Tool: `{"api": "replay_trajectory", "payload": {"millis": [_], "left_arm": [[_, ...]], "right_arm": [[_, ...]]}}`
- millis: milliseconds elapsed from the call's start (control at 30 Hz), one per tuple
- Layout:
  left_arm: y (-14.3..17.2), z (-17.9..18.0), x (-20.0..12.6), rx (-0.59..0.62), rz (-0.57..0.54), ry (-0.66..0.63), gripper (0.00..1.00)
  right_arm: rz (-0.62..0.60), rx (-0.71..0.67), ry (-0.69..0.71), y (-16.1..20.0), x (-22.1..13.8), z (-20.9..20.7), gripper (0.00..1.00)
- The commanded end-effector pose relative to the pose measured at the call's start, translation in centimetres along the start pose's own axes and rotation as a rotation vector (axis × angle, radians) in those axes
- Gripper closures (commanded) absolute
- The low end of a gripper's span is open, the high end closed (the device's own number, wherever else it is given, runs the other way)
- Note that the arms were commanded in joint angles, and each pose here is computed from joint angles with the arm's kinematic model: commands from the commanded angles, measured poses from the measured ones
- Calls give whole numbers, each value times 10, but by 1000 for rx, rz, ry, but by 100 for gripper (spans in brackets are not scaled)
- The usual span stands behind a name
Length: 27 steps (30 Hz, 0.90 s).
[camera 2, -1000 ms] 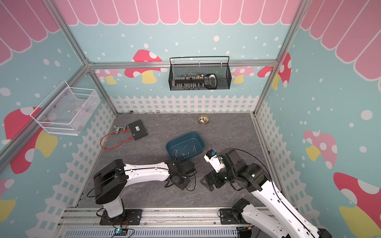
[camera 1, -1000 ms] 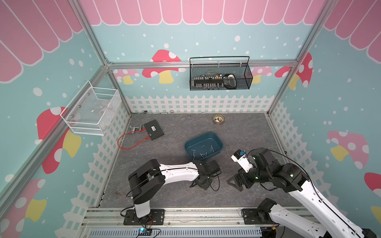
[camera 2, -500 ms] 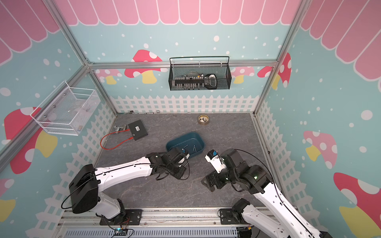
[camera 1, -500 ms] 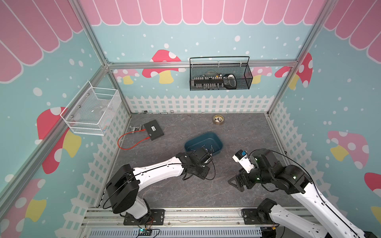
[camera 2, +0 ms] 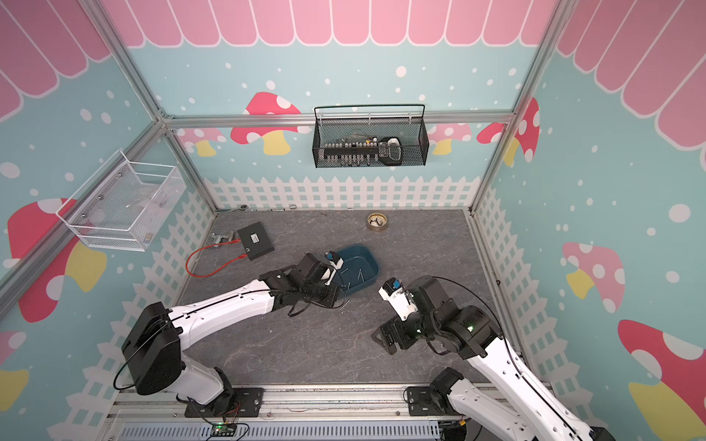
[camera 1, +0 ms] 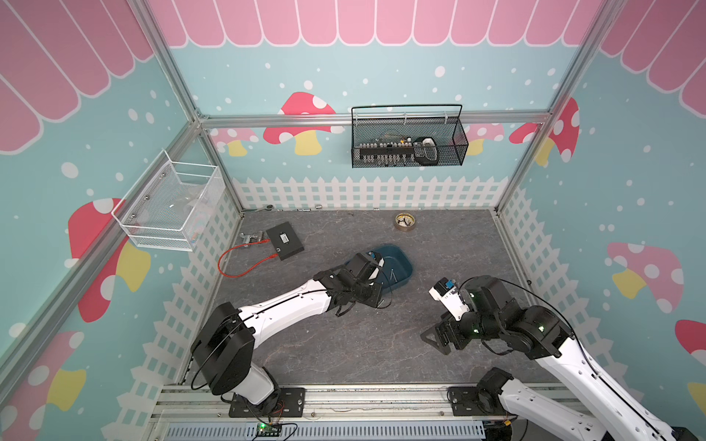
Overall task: Put the screws on the desktop into the storage box
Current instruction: Place the screw in the storage box.
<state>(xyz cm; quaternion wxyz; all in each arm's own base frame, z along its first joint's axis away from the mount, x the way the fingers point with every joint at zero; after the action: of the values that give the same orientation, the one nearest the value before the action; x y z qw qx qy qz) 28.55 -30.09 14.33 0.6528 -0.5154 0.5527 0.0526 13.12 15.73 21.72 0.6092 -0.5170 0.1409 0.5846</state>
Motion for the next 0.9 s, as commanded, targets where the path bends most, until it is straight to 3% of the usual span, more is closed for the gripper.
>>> {"api": "replay_trajectory", "payload": {"millis": [0, 233, 333, 567, 733, 867], "left_arm": [[-26, 10, 5, -5, -64, 7, 100], [-39, 31, 25, -8, -63, -8, 100], [-40, 37, 33, -19, -57, -6, 92], [-43, 40, 35, -39, -61, 26, 53], [-53, 39, 16, -43, -100, 39, 18], [-59, 33, -6, -66, -124, 52, 1]], "right_arm": [[-18, 12, 9, -4, 2, -2, 2], [-41, 53, 143, -8, 0, -24, 2], [-45, 72, 191, -8, 0, -31, 2], [-23, 128, 324, -4, 4, -55, 2], [4, 165, 387, -2, 8, -65, 1], [14, 178, 453, -2, 13, -76, 1]]}}
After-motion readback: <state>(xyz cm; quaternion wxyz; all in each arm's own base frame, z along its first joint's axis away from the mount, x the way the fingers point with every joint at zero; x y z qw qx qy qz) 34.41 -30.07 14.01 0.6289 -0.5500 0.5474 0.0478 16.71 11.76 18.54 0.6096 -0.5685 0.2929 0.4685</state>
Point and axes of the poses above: each gripper's point midway between its finger pads, its own x axis out along the fingers, its own z axis along the line the jaws close on, y = z × x, the point moved 1 cm from there along -x, back along the fingers, and after that the axes turned 14 degrees about x, right-handed, at the moved point
